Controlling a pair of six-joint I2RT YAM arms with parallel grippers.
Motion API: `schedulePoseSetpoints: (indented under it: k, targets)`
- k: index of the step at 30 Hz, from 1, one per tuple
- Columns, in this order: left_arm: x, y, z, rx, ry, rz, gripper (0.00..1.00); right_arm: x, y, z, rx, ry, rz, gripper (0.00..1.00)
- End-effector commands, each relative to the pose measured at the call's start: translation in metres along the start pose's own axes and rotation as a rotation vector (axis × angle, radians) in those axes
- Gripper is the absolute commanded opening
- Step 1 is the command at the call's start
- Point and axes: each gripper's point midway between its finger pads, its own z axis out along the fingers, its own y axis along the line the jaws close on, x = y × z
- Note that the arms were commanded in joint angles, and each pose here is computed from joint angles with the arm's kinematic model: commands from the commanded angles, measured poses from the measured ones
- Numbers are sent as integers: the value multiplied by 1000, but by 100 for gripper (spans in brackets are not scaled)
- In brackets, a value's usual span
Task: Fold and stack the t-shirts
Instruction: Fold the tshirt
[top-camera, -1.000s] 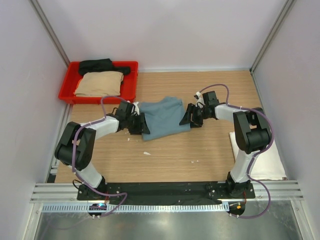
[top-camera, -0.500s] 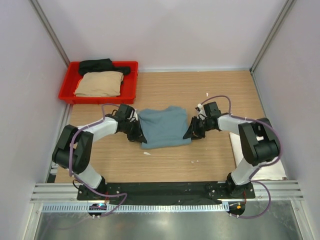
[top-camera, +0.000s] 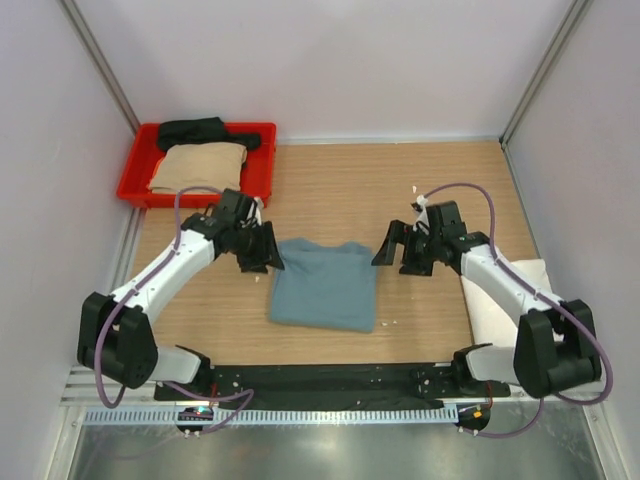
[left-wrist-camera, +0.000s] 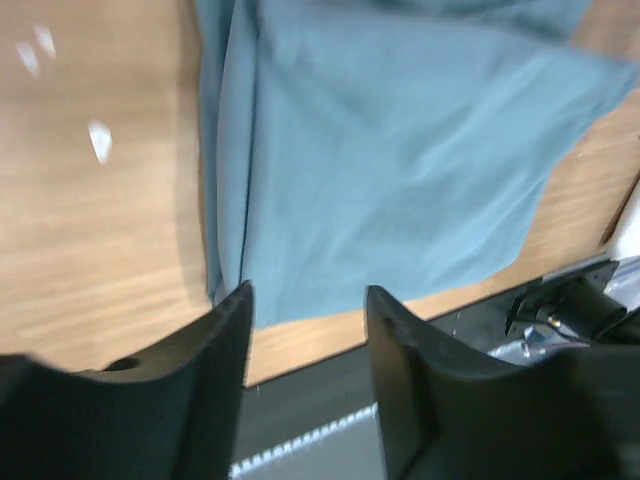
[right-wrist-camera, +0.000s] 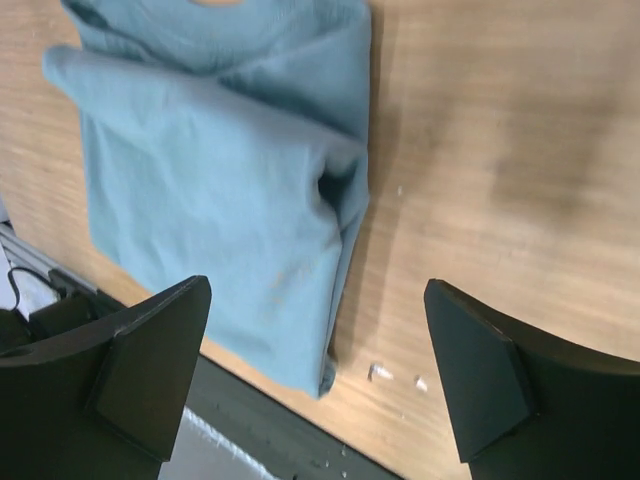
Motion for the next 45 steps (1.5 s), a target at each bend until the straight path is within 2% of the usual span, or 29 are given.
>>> schedulePoseSetpoints:
  k: [1, 2, 4, 6, 7, 8, 10, 12, 23, 26, 27, 29, 30, 33, 38, 43, 45]
  targets:
    - [-47, -9, -8, -33, -143, 95, 47, -34, 2, 13, 0, -48, -98, 93]
    - [-57, -13, -8, -34, -162, 119, 45, -40, 4, 17, -11, -64, -112, 88]
    - [-69, -9, 5, -65, -161, 140, 38, -42, 2, 28, -18, -41, -107, 69]
    - [-79, -8, 18, -77, -155, 165, 38, -47, 5, 35, -40, -38, -113, 53]
    - [-85, -9, 29, -82, -140, 181, 39, -48, 5, 40, -44, -24, -113, 49]
    - [-91, -13, 24, -81, -155, 191, 40, -46, 2, 43, -38, -11, -111, 49]
    - [-88, -2, 42, -124, -91, 181, 44, -51, 2, 47, -37, -13, -121, 50]
    - [-93, -3, 49, -126, -80, 185, 46, -55, 1, 51, -32, -7, -130, 53]
    - [-94, -5, 77, -111, -12, 133, 43, -52, 1, 64, -55, 38, -112, 52]
    - [-94, -8, 78, -101, -12, 117, 28, -53, 3, 66, -61, 43, -108, 45]
    - [-95, -7, 77, -108, -21, 114, 19, -54, 5, 66, -71, 43, -110, 37]
    - [-94, -5, 72, -127, -30, 101, 10, -53, 11, 66, -101, 51, -97, 23]
    - [-92, -3, 64, -140, -29, 92, 1, -54, 18, 64, -126, 58, -96, 13]
    - [-79, -4, 41, -153, -19, 52, 0, -53, 33, 46, -125, 65, -77, 7]
    - [-61, -3, 1, -185, -29, -7, 0, -47, 63, 8, -146, 25, -74, 4]
    - [-65, 6, -15, -233, -64, -32, 0, -62, 75, 7, -164, -3, -58, 3]
    - [-75, 23, -10, -273, -68, -79, 0, -75, 75, 17, -156, -32, -58, 2]
